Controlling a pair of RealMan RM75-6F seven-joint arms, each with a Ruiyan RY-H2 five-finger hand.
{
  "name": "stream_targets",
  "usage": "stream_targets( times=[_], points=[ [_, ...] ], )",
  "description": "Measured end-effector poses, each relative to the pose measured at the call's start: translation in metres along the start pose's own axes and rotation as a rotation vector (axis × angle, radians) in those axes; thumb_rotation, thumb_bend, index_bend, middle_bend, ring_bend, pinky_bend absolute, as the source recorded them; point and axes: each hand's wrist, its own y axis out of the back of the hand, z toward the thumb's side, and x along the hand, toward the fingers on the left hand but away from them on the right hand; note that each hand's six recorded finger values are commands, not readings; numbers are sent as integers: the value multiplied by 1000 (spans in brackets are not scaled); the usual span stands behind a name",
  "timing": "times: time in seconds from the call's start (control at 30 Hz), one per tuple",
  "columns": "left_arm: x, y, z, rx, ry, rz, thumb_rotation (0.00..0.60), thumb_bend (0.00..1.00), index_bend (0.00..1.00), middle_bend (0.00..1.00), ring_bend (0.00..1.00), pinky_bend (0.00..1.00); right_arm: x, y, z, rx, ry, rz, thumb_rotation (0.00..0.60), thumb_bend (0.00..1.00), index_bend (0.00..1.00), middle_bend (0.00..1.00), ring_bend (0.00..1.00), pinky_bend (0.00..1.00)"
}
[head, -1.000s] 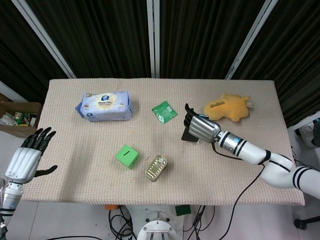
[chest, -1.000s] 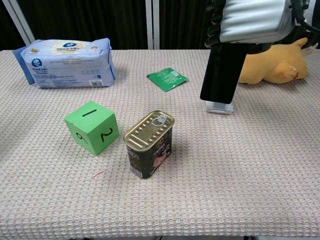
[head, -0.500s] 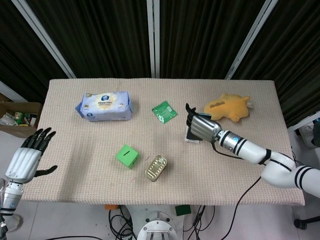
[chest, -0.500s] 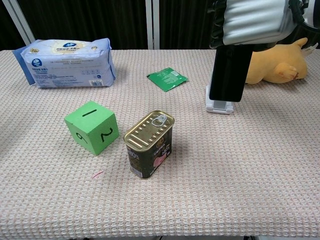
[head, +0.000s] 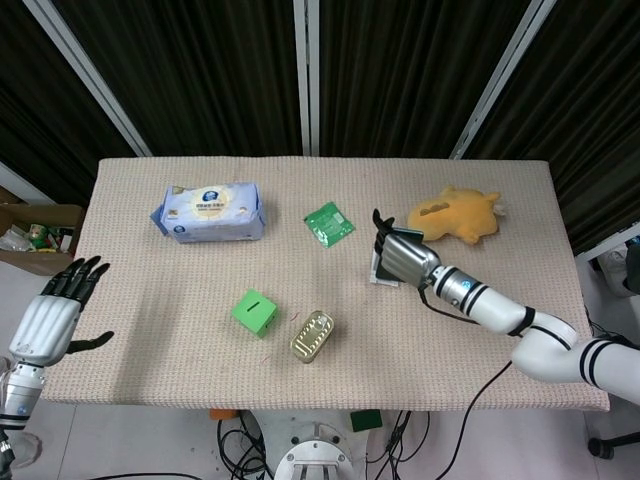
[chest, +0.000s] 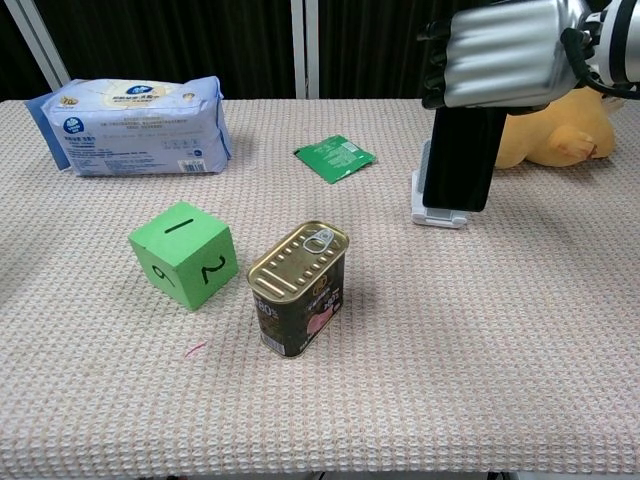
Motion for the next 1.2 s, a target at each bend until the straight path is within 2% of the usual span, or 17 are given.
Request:
stream_targets(
  times=[0.87,1.1,1.2],
  points=[
    [1,-2,-4,-18,9,0,558,90,55,18,2,172,-6,3,8,-22,-12,5,600,483,664,393,300,149],
    [1,-4,-5,-21,12,-3,559,90,55,18,2,173,-6,0,10,-13,-1,26,600,466,571,346,233,113],
    [1,-3,-6,-21,13,0,558,91,56,18,2,172,-6,-1,10,-8,3,30,600,423,435,265,156,90]
  ],
)
